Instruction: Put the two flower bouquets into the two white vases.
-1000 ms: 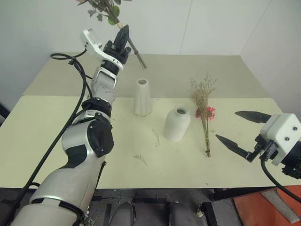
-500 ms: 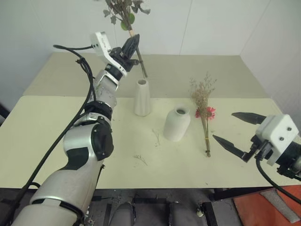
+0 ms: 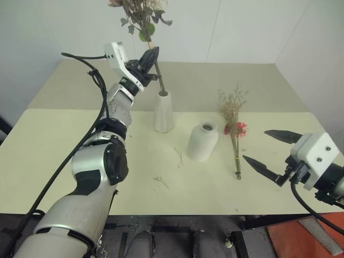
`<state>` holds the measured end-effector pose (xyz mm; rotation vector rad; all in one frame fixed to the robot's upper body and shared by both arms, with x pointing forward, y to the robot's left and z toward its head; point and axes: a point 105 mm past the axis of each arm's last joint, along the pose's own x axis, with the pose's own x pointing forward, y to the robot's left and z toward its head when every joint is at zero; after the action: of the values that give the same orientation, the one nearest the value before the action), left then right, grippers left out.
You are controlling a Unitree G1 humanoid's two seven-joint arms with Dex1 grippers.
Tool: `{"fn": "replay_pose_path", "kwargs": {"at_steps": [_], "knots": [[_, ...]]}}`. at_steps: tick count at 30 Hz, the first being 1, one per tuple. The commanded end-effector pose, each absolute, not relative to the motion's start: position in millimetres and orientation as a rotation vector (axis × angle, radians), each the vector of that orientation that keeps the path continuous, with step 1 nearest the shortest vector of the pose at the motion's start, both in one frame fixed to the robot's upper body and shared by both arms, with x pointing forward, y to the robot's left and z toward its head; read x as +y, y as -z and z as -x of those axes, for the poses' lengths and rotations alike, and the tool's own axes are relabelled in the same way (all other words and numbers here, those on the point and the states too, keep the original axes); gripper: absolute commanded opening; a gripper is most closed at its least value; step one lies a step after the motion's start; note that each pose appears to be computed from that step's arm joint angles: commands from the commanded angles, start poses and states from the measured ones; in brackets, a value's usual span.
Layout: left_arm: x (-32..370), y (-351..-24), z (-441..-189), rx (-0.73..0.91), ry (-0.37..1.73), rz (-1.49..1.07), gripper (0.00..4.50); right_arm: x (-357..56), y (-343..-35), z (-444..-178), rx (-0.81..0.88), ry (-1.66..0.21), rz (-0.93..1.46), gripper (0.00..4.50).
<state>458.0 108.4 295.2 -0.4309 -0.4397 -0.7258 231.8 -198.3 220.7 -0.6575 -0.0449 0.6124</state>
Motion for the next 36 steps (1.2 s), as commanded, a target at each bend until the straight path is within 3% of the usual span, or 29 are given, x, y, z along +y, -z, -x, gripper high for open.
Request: {"fn": "replay_pose_path", "kwargs": {"at_steps": [1,14,28,36], "knots": [[105.8,-297.6,-454.3,-0.46,0.76,0.398,0.09,-196.0,-227.8,-229.0,-0.085,-0.6,0.682,4.5],[90.2,-281.6,-444.9,-0.46,0.861,0.287,0.09,-199.3,-234.7,-229.7,-0.102,-0.59,0.681,4.5],[92.3,-288.6,-439.1,-0.515,0.902,0.32,4.45,-203.4,-237.1,-231.0,-0.096,-0.588,0.698,4.5],[123.0,-273.1,-434.7,-0.499,0.874,0.229,4.48,-203.1,-236.0,-231.9,-0.093,-0.59,0.696,4.5]]}}
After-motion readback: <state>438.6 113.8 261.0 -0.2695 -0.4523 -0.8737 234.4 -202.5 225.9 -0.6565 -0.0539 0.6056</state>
